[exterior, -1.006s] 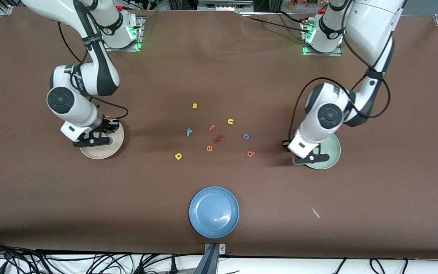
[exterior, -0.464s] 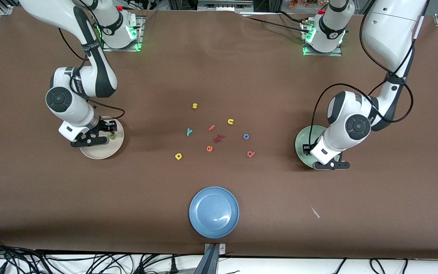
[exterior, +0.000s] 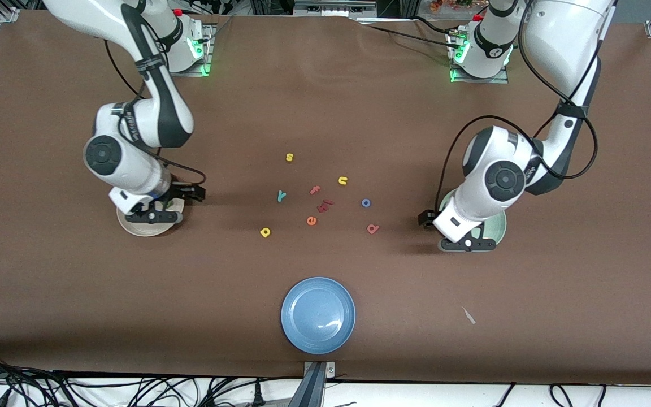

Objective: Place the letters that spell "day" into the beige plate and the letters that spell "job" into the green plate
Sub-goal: 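Grasp the teal letter with the right gripper while the left gripper reaches pink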

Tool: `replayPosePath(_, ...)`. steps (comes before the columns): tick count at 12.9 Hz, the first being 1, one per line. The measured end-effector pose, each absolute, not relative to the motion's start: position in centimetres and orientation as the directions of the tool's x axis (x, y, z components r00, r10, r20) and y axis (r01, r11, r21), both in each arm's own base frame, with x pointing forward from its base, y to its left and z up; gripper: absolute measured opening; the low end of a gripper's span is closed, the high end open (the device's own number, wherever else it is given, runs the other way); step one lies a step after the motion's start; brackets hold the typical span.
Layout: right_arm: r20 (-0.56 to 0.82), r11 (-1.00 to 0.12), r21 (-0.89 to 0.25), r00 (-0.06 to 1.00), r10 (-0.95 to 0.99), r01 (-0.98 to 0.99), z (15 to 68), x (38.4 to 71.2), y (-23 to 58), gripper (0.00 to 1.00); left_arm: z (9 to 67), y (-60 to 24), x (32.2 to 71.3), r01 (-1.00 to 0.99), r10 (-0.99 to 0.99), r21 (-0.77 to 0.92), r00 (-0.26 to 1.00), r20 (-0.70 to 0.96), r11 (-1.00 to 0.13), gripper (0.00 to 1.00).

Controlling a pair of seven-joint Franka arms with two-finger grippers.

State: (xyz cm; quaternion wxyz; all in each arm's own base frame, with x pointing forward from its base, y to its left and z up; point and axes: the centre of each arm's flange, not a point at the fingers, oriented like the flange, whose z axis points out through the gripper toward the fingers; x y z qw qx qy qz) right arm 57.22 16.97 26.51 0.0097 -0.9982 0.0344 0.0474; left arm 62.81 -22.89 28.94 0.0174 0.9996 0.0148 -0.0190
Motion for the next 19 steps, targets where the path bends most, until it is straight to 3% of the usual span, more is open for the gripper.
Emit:
replayPosePath(8,-0.084,-0.943,-0.020,0.941,-0.329,-0.332,22.1,54.1,30.5,1.00,23.3,-34.3,63.1,0.083,0.080,0.053,0.995,-0.057,-0.995,0.98)
replayPosePath(10,-0.083,-0.928,-0.012,0.925,-0.371,-0.373,21.4,53.4,32.6,1.00,21.6,-35.6,63.1,0.069,0.066,0.059,0.996,-0.058,-0.996,0.92)
replayPosePath(14,-0.077,-0.907,-0.007,0.905,-0.419,-0.421,20.3,52.8,35.6,1.00,18.9,-37.9,62.2,0.011,0.010,0.042,0.999,-0.034,-0.999,0.89)
replayPosePath(17,-0.063,-0.898,-0.015,0.897,-0.438,-0.440,19.0,52.3,36.8,0.99,18.7,-37.6,62.3,0.001,0.000,0.025,1.000,-0.026,-1.000,0.76)
replayPosePath(19,-0.059,-0.898,-0.016,0.897,-0.438,-0.439,18.3,51.9,37.5,0.96,18.2,-37.5,62.3,-0.002,-0.003,0.016,1.000,-0.028,-1.000,0.75)
